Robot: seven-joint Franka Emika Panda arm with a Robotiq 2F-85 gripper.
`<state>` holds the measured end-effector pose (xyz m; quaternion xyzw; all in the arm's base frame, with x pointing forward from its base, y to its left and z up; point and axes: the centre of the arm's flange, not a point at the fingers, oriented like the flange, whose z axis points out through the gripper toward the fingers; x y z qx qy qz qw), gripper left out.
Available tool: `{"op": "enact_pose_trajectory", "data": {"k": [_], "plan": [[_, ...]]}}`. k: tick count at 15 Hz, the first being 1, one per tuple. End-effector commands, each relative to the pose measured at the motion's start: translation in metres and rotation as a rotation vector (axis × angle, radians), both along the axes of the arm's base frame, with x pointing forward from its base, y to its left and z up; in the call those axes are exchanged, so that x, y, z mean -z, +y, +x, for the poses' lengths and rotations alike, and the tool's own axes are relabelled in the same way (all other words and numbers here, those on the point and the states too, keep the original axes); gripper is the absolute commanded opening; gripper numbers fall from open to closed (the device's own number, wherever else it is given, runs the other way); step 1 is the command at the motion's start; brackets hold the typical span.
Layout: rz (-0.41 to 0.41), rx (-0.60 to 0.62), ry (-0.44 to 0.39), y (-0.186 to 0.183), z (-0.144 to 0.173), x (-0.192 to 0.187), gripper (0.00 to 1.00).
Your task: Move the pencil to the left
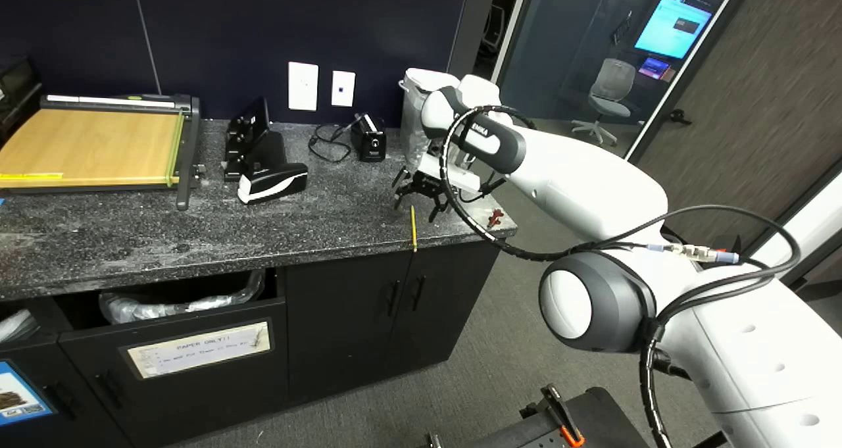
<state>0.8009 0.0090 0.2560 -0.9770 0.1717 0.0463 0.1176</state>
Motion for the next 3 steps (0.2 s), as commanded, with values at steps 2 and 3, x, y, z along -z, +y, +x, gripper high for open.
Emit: {"op": "enact_pose_trajectory", "data": {"k": [2,3], "plan": [[-0.004,0.052,0.061,-0.011,-0.008,-0.029,1.00],[-0.005,0.066,0.072,-0.017,-0.010,-0.041,1.00]]}}
